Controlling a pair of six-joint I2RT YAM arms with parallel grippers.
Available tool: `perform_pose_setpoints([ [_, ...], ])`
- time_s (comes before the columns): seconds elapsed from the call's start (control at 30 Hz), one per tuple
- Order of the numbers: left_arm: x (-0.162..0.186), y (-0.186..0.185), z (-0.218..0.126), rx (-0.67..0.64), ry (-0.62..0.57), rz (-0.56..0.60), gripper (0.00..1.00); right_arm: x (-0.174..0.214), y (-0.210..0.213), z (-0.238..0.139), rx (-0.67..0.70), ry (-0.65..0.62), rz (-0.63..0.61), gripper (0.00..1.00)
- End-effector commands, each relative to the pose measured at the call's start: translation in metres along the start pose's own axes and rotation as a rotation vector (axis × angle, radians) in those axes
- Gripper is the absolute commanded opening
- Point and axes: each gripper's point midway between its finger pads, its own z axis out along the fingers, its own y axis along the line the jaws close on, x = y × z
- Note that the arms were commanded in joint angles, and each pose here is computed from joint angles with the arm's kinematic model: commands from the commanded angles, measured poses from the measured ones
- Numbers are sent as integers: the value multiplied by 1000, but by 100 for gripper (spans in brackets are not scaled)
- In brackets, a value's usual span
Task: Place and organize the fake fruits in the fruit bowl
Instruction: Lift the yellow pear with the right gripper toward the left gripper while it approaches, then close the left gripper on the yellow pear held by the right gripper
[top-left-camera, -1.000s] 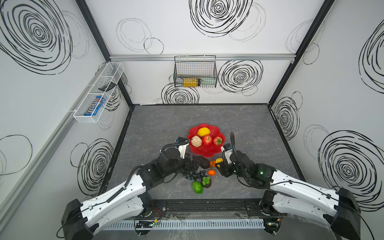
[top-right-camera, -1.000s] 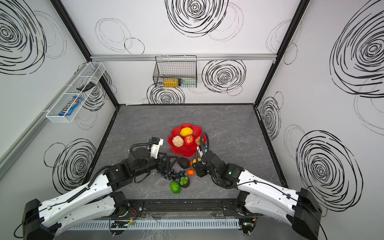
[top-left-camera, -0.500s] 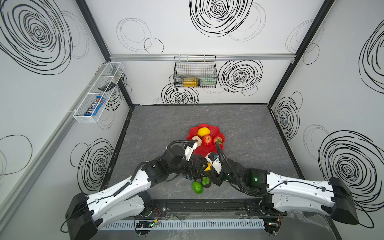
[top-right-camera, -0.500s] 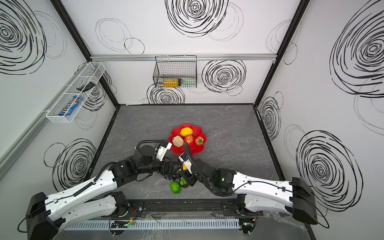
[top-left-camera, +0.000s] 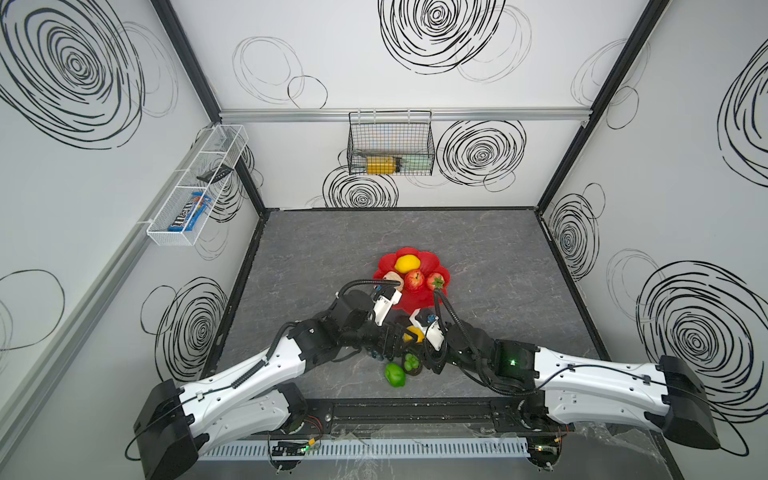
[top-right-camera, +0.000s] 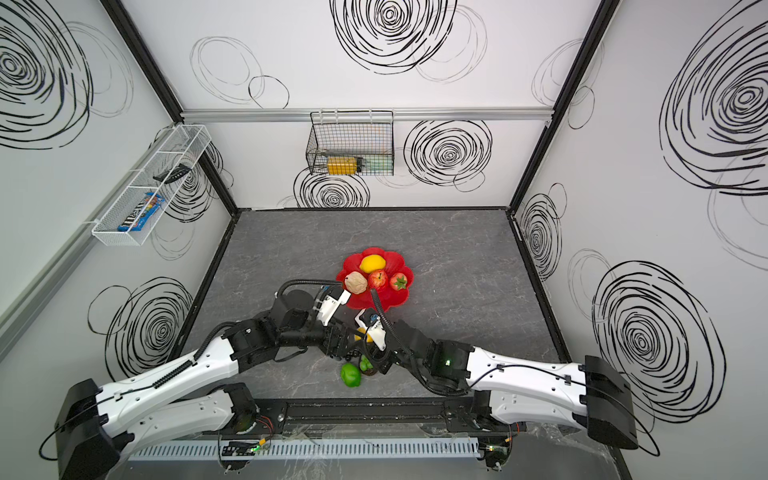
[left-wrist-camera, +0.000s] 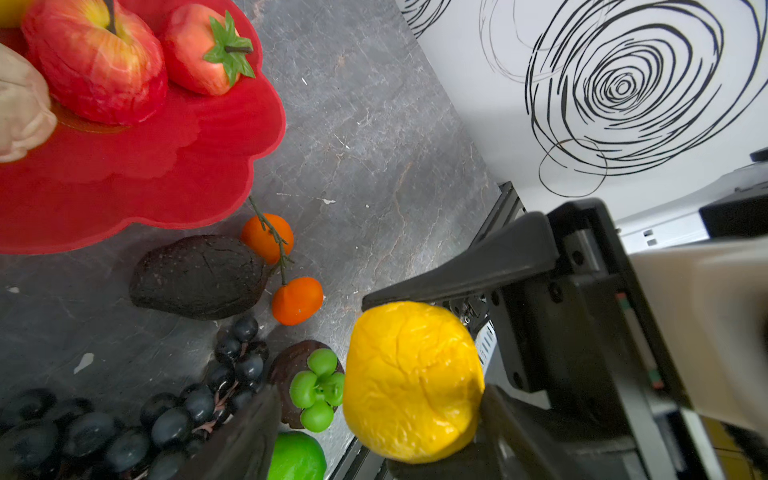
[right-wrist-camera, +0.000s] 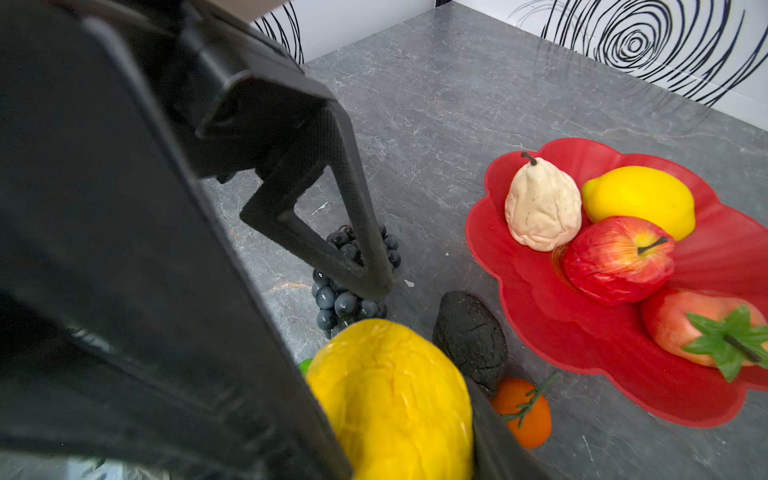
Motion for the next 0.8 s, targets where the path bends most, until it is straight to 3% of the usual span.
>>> perform_pose_setpoints([
  [0.0, 1, -18, 4, 86, 33, 40, 75, -33, 9, -6, -36, -132, -1, 55],
  [0.4, 6, -23, 11, 116, 76, 41, 68, -42, 14, -6, -46, -189, -35, 55],
  [0.77, 3, -17, 10, 101, 66, 31, 51, -46, 3, 1, 33, -177, -9, 56],
])
